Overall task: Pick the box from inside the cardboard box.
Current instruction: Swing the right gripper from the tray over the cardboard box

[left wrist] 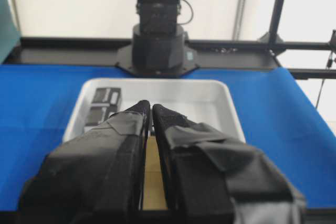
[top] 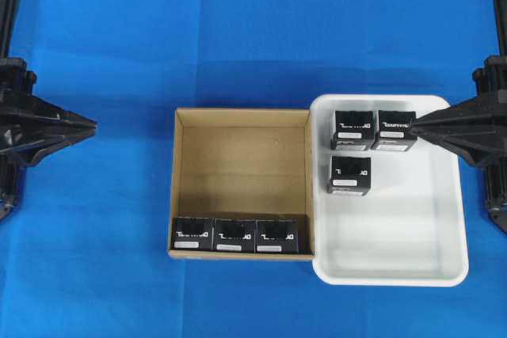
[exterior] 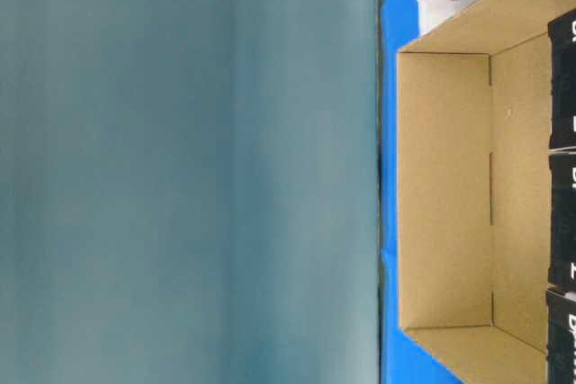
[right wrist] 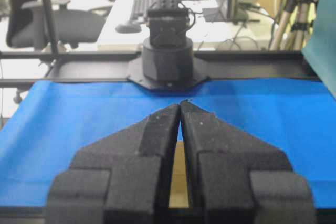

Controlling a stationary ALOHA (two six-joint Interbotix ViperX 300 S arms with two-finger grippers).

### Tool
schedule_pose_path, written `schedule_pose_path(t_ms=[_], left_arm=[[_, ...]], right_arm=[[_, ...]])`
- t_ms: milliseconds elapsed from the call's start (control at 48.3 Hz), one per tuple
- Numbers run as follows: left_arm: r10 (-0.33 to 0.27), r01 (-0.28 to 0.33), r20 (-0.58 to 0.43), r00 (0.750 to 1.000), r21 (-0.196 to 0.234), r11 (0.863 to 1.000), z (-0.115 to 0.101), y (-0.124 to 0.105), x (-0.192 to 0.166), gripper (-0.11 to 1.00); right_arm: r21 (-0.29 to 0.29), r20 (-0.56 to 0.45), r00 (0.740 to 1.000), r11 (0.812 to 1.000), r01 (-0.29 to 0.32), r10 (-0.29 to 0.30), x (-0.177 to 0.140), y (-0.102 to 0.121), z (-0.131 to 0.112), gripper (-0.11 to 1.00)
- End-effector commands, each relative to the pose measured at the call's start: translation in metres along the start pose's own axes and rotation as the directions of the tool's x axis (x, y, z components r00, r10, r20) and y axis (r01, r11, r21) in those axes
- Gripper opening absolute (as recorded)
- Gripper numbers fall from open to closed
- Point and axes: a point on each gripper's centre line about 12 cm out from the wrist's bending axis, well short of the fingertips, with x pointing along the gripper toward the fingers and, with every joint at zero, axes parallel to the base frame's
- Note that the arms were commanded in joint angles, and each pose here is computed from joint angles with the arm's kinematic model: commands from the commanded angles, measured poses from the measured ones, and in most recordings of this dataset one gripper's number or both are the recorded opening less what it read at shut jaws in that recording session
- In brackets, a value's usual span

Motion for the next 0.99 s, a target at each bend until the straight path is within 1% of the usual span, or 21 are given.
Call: schedule_pose_path(t_ms=[0,41,104,186,248,311,393,435,497,518,580,683,704,787,870,973], left_arm=[[0.008,-0.008,-0.008,1.000,0.001,1.000,0.010,0.002,0.007,0.14],[0.009,-0.009,-0.029,1.000,-0.002,1.000,0.010,0.002,0.008,0.12],[0.010,-0.010,-0.064,0.998,-0.004,1.000,0.013,0.002,0.011,0.02],[0.011,-0.011,-0.097,0.995,-0.002,1.000,0.016,0.002,0.012,-0.06],[0.013,-0.013,-0.119,0.993,-0.002,1.000,0.017,0.003,0.013,-0.07],[0.012,-0.012,-0.141,0.990,-0.004,1.000,0.016,0.003,0.012,-0.07],[0.012,-0.013,-0.148,0.989,-0.005,1.000,0.019,0.003,0.012,-0.07],[0.012,-0.013,-0.148,0.989,-0.005,1.000,0.021,0.003,0.013,-0.07],[0.012,-0.013,-0.150,0.989,-0.003,1.000,0.024,0.003,0.013,-0.07],[0.013,-0.013,-0.153,0.988,-0.003,1.000,0.025,0.003,0.014,-0.07],[0.013,-0.014,-0.165,0.986,-0.003,1.000,0.025,0.003,0.014,-0.07],[0.013,-0.014,-0.192,0.981,-0.003,1.000,0.025,0.003,0.014,-0.07],[0.014,-0.014,-0.198,0.980,-0.003,1.000,0.024,0.003,0.014,-0.07],[0.014,-0.015,-0.218,0.976,-0.003,1.000,0.024,0.003,0.014,-0.07],[0.014,-0.016,-0.228,0.974,-0.005,1.000,0.026,0.003,0.013,-0.07],[0.015,-0.016,-0.246,0.969,-0.004,1.000,0.027,0.003,0.013,-0.07]], right_arm=[[0.021,0.000,1.000,1.000,0.001,-0.001,0.002,0.000,0.000,0.14],[0.055,-0.022,1.000,0.998,0.011,-0.009,0.002,-0.001,-0.002,0.13],[0.116,-0.071,0.997,0.993,0.027,-0.018,0.003,-0.002,-0.005,0.05],[0.182,-0.154,0.988,0.982,0.046,-0.018,0.004,-0.003,-0.010,0.01],[0.227,-0.219,0.976,0.972,0.059,-0.008,0.006,-0.001,-0.011,0.01],[0.258,-0.265,0.964,0.963,0.074,-0.003,0.009,-0.001,-0.009,0.01],[0.292,-0.332,0.943,0.951,0.100,0.003,0.014,-0.001,-0.005,0.01],[0.303,-0.371,0.928,0.946,0.115,0.006,0.016,-0.001,-0.005,0.01],[0.311,-0.430,0.903,0.941,0.133,0.015,0.022,0.000,-0.003,0.01],[0.312,-0.458,0.889,0.940,0.140,0.019,0.025,0.000,-0.002,0.01],[0.311,-0.515,0.857,0.938,0.155,0.029,0.030,0.001,-0.001,0.01],[0.298,-0.594,0.804,0.939,0.169,0.043,0.042,0.003,0.001,0.01],[0.295,-0.614,0.788,0.940,0.172,0.048,0.046,0.004,0.002,0.01],[0.287,-0.666,0.743,0.941,0.179,0.061,0.057,0.006,0.005,0.01],[0.277,-0.725,0.684,0.942,0.190,0.075,0.069,0.008,0.007,0.01],[0.272,-0.790,0.605,0.941,0.200,0.100,0.085,0.011,0.011,0.01]])
